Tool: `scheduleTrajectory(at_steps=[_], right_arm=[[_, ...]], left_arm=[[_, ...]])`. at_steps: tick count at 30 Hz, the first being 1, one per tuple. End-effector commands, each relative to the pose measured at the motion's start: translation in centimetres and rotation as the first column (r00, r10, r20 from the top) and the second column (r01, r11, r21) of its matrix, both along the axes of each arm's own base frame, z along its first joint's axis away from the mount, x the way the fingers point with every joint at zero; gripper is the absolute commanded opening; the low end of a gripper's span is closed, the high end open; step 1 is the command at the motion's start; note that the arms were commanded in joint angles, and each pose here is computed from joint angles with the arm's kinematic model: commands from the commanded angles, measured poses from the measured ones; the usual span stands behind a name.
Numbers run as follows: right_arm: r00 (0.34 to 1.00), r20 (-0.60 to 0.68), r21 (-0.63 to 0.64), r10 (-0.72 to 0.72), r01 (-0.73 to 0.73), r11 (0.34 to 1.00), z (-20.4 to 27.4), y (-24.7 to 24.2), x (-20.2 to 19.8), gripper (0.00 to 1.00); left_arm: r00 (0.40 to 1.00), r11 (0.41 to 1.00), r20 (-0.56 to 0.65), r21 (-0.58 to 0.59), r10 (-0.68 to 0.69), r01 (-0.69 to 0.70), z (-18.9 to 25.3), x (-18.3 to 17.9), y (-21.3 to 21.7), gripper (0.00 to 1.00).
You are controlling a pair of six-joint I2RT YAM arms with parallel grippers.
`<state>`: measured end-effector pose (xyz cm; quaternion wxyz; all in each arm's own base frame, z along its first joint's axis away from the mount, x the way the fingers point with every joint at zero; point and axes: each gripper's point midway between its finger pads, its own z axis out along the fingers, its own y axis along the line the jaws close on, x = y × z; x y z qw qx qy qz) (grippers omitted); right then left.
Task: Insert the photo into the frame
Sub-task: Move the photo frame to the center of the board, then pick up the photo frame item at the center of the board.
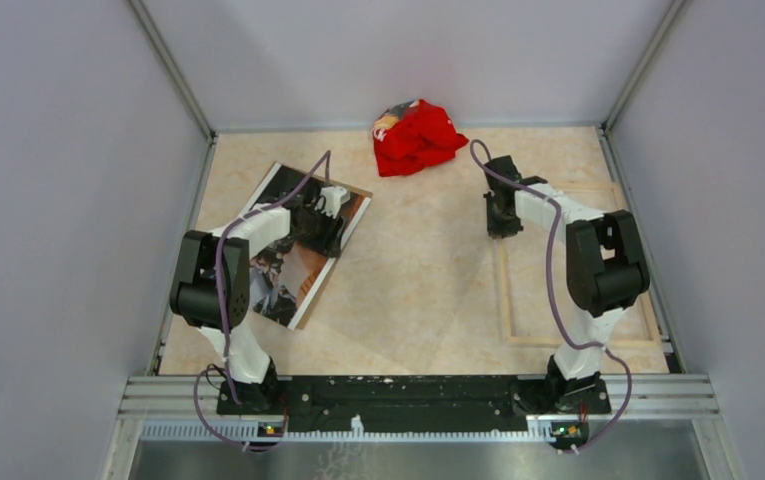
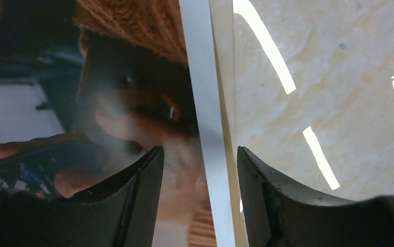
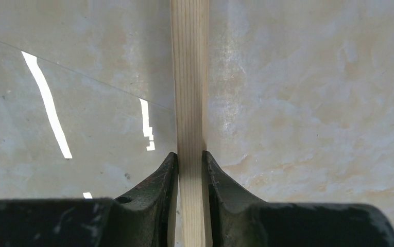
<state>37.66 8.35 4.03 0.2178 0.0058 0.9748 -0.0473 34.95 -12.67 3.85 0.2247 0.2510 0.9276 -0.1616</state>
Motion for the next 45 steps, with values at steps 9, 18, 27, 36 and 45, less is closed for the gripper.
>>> scheduleTrajectory(at_steps=[9, 18, 27, 36, 45], right_arm=[[0.992, 0.097, 0.079, -0.082, 0.074, 0.994, 1.7, 1.0, 2.0, 0.35], [0.973, 0.197, 0.196, -0.117, 0.078, 0.977, 6.5, 2.6, 1.7, 0.57], [0.968, 0.140, 0.418, -0.210, 0.135, 0.899, 4.3, 7.2, -6.4, 0.68], [0.954, 0.076, 0.495, -0.291, 0.217, 0.841, 2.1, 9.0, -9.7, 0.71], [0.918, 0.059, 0.523, -0.392, 0.306, 0.795, -0.5, 8.6, -10.0, 0.71]], left_arm=[[0.987, 0.979, 0.149, 0.184, 0.060, -0.087, -0.8, 2.8, 4.3, 0.60], [0.987, 0.990, 0.115, 0.070, 0.113, -0.122, 1.3, 3.5, 3.3, 0.59], [0.993, 1.000, 0.120, -0.009, 0.020, -0.019, 4.0, 2.6, -1.9, 0.62], [0.993, 1.000, 0.115, 0.030, 0.004, -0.008, 1.0, 4.7, -3.1, 0.57], [0.986, 0.995, 0.164, 0.098, -0.025, 0.009, -0.3, 5.3, -4.2, 0.56]])
